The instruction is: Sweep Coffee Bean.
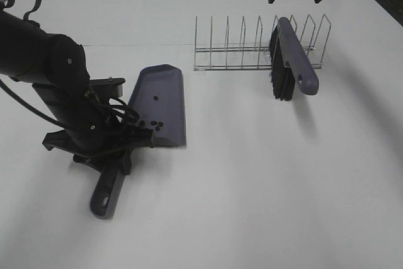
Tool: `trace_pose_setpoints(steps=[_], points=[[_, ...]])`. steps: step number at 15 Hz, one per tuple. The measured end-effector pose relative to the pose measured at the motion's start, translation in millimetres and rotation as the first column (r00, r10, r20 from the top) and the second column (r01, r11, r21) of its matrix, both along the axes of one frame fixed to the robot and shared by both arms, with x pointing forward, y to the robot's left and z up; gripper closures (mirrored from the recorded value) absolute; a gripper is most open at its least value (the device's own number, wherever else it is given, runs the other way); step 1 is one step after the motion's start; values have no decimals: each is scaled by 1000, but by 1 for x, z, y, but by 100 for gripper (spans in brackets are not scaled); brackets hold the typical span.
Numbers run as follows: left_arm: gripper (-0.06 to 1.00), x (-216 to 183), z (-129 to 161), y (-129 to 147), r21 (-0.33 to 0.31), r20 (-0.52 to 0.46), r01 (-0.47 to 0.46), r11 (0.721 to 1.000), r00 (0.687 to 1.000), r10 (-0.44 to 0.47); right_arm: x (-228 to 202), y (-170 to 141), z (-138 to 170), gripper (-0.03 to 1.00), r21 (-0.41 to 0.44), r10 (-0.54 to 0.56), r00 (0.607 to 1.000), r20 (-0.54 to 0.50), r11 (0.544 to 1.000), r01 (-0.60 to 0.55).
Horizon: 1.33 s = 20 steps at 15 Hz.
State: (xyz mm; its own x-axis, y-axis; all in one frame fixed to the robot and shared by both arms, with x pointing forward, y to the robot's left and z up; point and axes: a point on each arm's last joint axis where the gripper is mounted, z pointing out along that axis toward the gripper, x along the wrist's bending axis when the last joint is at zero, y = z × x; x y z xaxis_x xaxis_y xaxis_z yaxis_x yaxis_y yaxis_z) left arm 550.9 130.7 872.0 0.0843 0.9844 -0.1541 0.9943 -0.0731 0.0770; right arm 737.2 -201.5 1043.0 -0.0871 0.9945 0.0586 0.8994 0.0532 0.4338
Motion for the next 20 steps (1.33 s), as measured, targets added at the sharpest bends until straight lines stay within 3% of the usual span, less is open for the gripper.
trace_pose_setpoints(steps=[1, 4, 5, 7, 10, 12, 15, 17, 20], points=[[59, 2, 1, -1, -4, 5, -1, 1000, 1000, 1, -1, 0, 3, 20, 8, 2, 1000, 4, 1000, -2], [28, 7, 7, -3, -13, 26, 1, 1000, 1000, -1, -7, 0, 22, 20, 18, 2, 999, 39, 1000, -3], [24, 10, 12, -5, -14, 36, 9, 1000, 999, -8, -10, -1, 32, 20, 21, 3, 998, 57, 1000, -4], [22, 13, 32, -4, 21, 37, 59, 998, 998, -60, -18, -2, 52, 20, 21, 19, 995, 99, 1000, -21], [21, 13, 97, 20, 111, 125, 81, 991, 988, -95, -42, -7, 82, 20, 8, 51, 990, 131, 999, -53], [22, -2, 154, 50, 139, 202, 36, 990, 977, -64, -72, -11, 86, 20, -2, 89, 993, 80, 996, -89], [22, -51, 225, 78, 126, 329, 0, 992, 943, -42, -135, -23, 82, 20, -17, 108, 994, -32, 994, -108], [22, -89, 243, 93, 112, 366, -9, 994, 930, -33, -182, -31, 73, 20, -15, 116, 989, -97, 993, -118], [22, -167, 215, 124, 119, 350, -10, 993, 936, -33, -281, -49, 42, 20, -12, 119, 972, -204, 992, -124]])
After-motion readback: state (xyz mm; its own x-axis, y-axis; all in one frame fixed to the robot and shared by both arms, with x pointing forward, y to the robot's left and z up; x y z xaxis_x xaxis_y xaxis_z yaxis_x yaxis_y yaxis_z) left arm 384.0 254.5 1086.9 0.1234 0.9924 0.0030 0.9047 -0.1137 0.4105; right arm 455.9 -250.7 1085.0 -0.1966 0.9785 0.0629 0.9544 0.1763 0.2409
